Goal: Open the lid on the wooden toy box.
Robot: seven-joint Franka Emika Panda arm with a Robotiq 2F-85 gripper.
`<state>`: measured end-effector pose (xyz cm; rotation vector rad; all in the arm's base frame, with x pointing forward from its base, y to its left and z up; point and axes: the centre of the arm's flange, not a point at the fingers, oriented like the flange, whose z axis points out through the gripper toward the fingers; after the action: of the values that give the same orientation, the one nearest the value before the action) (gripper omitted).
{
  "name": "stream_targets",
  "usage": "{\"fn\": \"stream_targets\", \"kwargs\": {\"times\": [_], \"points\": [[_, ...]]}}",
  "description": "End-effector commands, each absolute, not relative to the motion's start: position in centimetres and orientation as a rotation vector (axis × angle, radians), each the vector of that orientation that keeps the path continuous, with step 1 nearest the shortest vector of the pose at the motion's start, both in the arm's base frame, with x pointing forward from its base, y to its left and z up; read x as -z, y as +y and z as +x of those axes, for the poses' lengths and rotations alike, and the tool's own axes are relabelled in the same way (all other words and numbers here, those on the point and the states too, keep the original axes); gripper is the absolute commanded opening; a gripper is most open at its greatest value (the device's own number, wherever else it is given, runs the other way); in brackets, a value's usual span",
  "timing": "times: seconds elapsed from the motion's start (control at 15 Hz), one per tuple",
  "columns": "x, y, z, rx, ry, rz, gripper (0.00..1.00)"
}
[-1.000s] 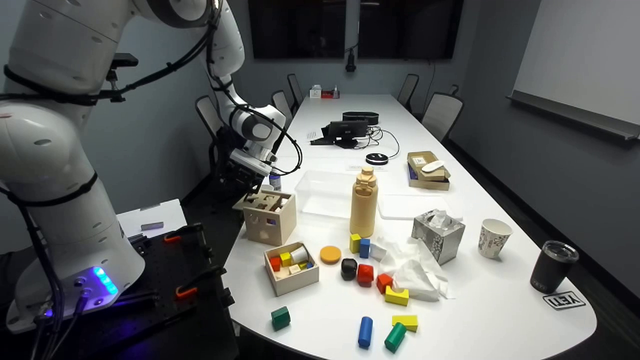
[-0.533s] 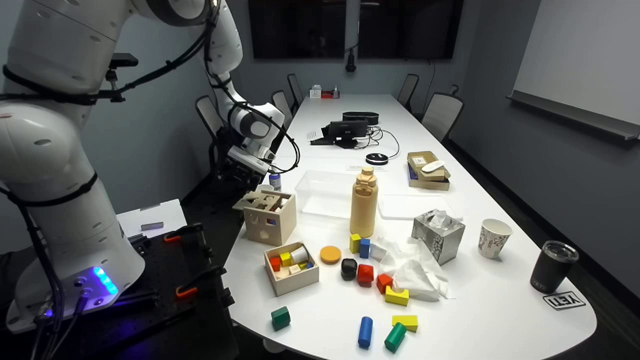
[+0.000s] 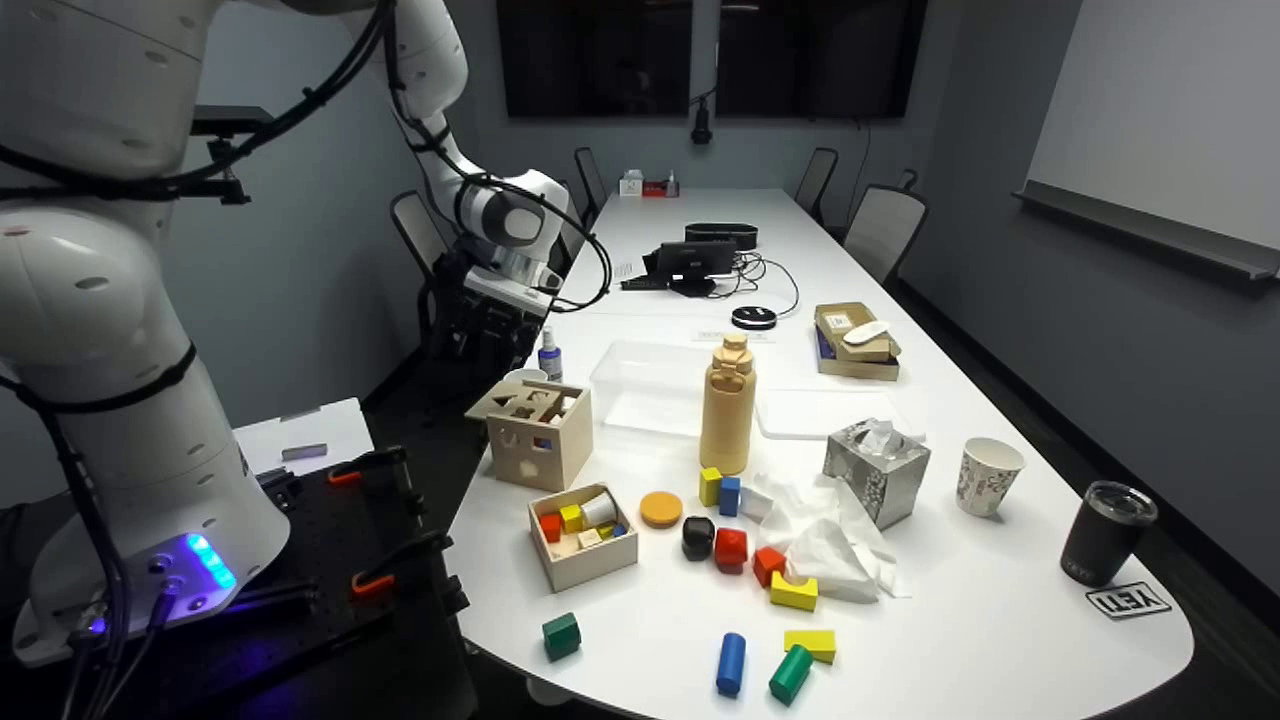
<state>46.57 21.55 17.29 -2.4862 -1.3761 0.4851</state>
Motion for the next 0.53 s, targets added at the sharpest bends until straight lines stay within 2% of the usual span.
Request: {"fn": "stream_targets", "kwargs": {"times": [0.0, 0.47], "points": [[-20.0, 20.0, 45.9, -0.397, -1.453, -2.668, 1.00], [-21.5, 19.2, 45.5, -0.240, -1.539, -2.865, 1.00]]}}
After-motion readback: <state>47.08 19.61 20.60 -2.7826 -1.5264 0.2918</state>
